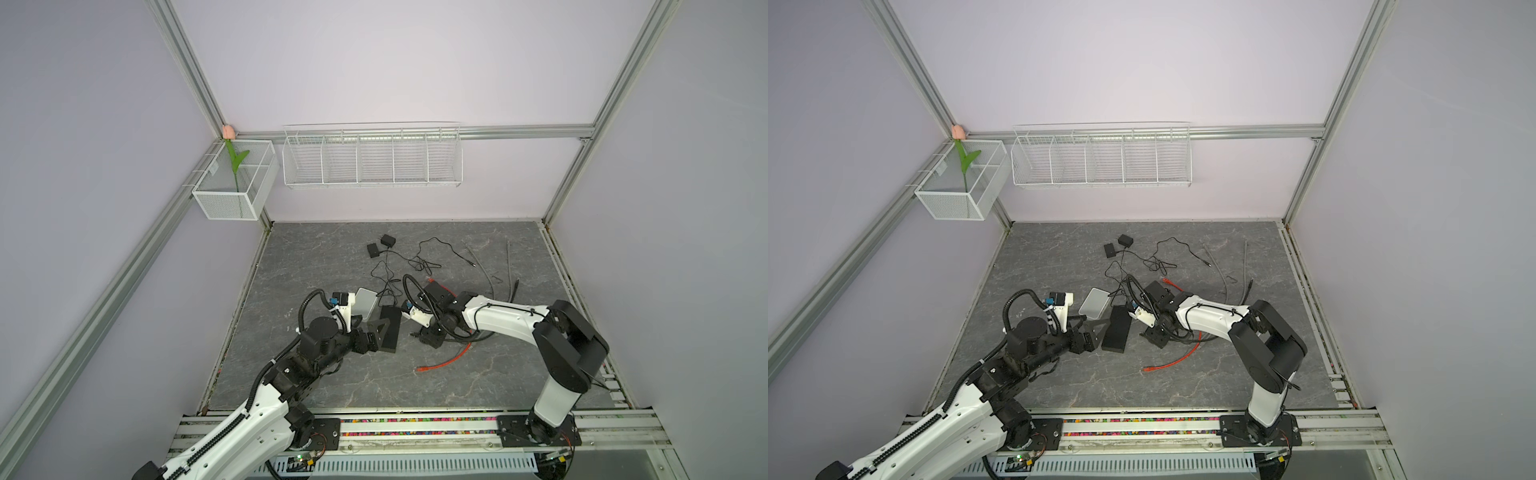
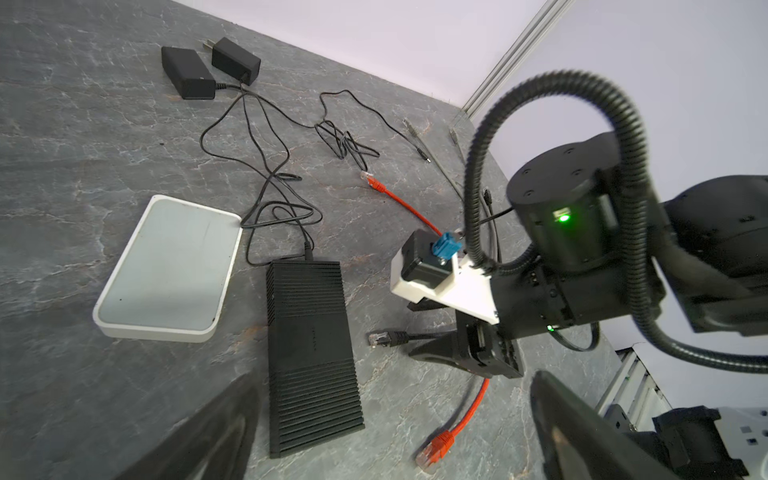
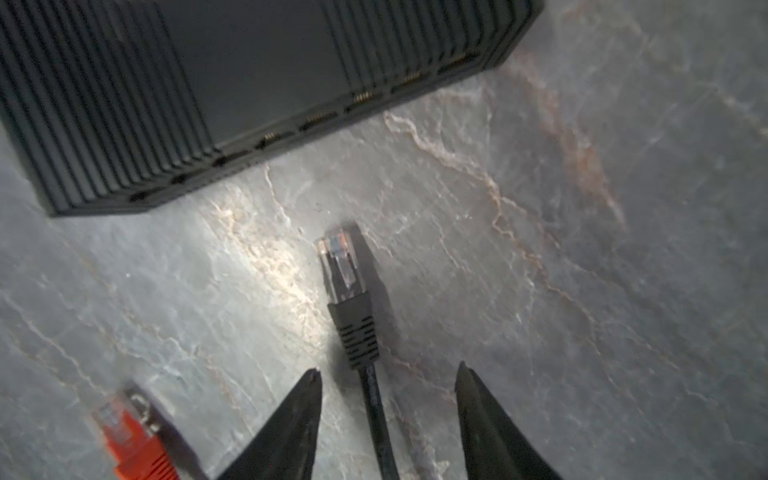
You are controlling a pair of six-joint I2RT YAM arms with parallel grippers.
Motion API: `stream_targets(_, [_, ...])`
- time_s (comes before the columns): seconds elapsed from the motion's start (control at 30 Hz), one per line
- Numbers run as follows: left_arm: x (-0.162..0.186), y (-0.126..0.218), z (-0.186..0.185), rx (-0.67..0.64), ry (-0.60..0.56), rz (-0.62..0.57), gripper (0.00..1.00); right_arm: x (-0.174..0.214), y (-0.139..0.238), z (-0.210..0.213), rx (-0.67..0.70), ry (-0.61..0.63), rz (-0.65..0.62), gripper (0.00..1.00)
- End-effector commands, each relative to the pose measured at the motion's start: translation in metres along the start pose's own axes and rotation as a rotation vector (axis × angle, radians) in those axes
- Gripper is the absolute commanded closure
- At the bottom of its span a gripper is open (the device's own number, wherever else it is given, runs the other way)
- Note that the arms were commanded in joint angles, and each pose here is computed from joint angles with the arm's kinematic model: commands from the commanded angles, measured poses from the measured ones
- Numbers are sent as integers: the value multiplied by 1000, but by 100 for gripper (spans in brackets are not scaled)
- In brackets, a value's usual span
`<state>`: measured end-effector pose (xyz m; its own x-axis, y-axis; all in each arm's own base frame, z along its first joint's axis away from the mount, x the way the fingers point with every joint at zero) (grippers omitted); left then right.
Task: Insert the plug into the switch port
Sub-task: 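Grasp the black ethernet cable plug with the right gripper while left gripper releases the switch, then lift the black cable plug with the right gripper toward the switch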
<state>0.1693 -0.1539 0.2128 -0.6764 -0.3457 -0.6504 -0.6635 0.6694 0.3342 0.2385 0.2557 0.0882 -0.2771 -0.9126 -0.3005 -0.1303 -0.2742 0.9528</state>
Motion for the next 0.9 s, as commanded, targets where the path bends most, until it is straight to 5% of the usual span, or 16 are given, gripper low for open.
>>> stream_targets(0.0, [-4, 4, -4, 42, -4, -31, 6, 9, -3, 2, -58, -6, 63, 53])
stream_targets(0.1, [-6, 5, -6, 45, -6, -32, 17, 11, -6, 3, -73, -15, 78, 66])
stream_targets(0.2, [-6, 4, -6, 37, -9, -25, 20, 9, -4, 4, -76, -31, 71, 84])
stream_targets(0.3, [-6, 4, -7, 35, -9, -18, 24, 8, 5, 2, -34, -48, 46, 92])
stream_targets(0.7, [-5, -19, -17, 75, 76, 76, 41, 9, 98, -1, 420, 12, -208, 93])
stream_targets(0.87, [-4, -42, -25, 120, 121, 153, 44, 17, 109, 10, 505, 40, -265, 93])
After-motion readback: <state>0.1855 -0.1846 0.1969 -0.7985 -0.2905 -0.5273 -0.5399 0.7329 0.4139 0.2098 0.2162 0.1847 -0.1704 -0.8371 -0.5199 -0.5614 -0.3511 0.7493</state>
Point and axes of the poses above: each gripper's point midway between its finger pads, its own y axis back along the fingers, its own z axis along the line the jaws close on, x = y × z, the point moved 7 cm from there along y, back along the fingers, and after that the axes turned 12 degrees about y, right-handed, at the moved point
